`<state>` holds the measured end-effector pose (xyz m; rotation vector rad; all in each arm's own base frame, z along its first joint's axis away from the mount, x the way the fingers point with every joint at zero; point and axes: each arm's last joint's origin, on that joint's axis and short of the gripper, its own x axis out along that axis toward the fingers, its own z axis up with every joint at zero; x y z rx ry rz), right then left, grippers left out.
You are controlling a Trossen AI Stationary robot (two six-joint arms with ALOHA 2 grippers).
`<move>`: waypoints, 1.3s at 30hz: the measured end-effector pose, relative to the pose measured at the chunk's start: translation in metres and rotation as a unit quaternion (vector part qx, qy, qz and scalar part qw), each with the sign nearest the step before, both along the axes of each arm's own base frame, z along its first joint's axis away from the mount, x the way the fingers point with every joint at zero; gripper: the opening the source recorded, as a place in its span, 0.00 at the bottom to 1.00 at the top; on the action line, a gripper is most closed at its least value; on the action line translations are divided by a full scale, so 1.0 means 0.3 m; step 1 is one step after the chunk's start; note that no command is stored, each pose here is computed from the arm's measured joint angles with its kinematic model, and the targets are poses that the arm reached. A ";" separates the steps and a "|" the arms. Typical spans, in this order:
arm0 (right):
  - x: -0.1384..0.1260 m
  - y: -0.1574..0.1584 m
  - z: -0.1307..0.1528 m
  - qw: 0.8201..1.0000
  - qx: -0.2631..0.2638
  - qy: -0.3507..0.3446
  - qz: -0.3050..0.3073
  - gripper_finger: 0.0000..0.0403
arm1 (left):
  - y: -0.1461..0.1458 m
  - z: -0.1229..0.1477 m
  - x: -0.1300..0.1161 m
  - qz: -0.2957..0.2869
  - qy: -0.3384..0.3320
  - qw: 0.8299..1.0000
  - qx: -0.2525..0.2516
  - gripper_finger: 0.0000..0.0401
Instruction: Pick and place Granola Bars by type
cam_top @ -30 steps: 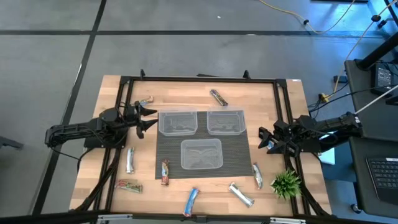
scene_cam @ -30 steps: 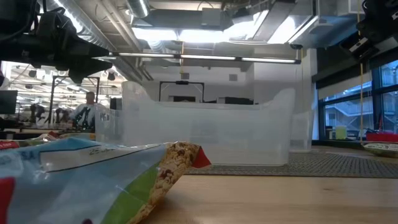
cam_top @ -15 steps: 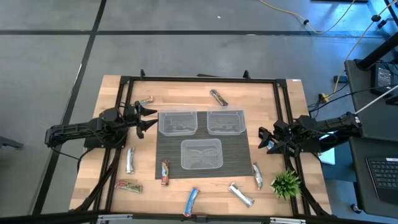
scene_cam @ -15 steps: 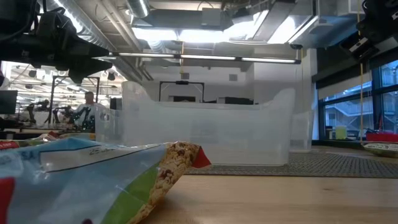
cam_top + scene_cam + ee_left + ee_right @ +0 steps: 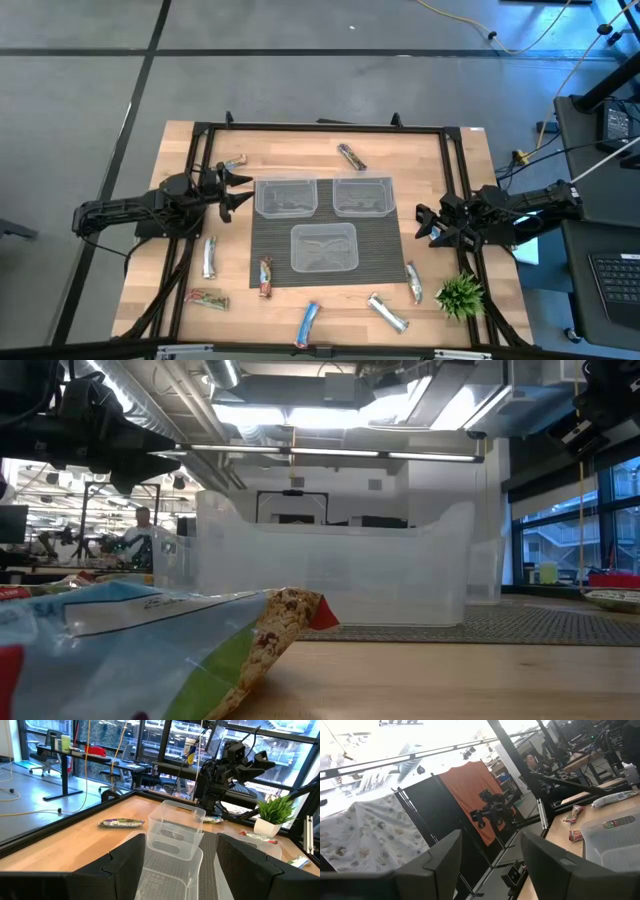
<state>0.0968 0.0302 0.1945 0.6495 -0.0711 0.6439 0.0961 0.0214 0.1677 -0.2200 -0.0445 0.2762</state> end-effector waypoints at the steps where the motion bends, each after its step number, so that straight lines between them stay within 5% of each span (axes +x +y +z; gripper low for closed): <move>1: 0.000 0.000 0.000 1.000 0.000 0.000 0.000 0.51 | 0.000 0.000 0.000 0.000 0.000 1.000 0.000 0.59; 10: 0.000 0.000 0.000 1.000 -0.002 -0.002 -0.003 0.51 | 0.000 0.000 0.000 0.000 0.000 1.000 0.000 0.59; 14: 0.009 -0.014 -0.003 0.994 -0.035 -0.018 -0.097 0.51 | 0.000 0.000 0.000 0.000 0.000 1.000 0.000 0.59; 22: 0.017 -0.046 -0.006 0.966 0.013 0.008 -0.257 0.51 | 0.000 0.000 0.000 0.000 0.000 1.000 0.000 0.59; 26: 0.015 -0.055 0.008 0.951 -0.014 -0.010 -0.307 0.51 | 0.000 0.000 0.000 0.000 0.000 1.000 0.000 0.59; 33: 0.003 -0.066 0.180 0.917 -0.127 -0.019 -0.377 0.51 | 0.000 0.000 0.000 0.000 0.000 1.000 0.000 0.59; 39: 0.023 -0.078 0.378 0.870 -0.189 0.172 -0.422 0.51 | 0.000 0.000 0.000 0.000 0.000 1.000 0.000 0.59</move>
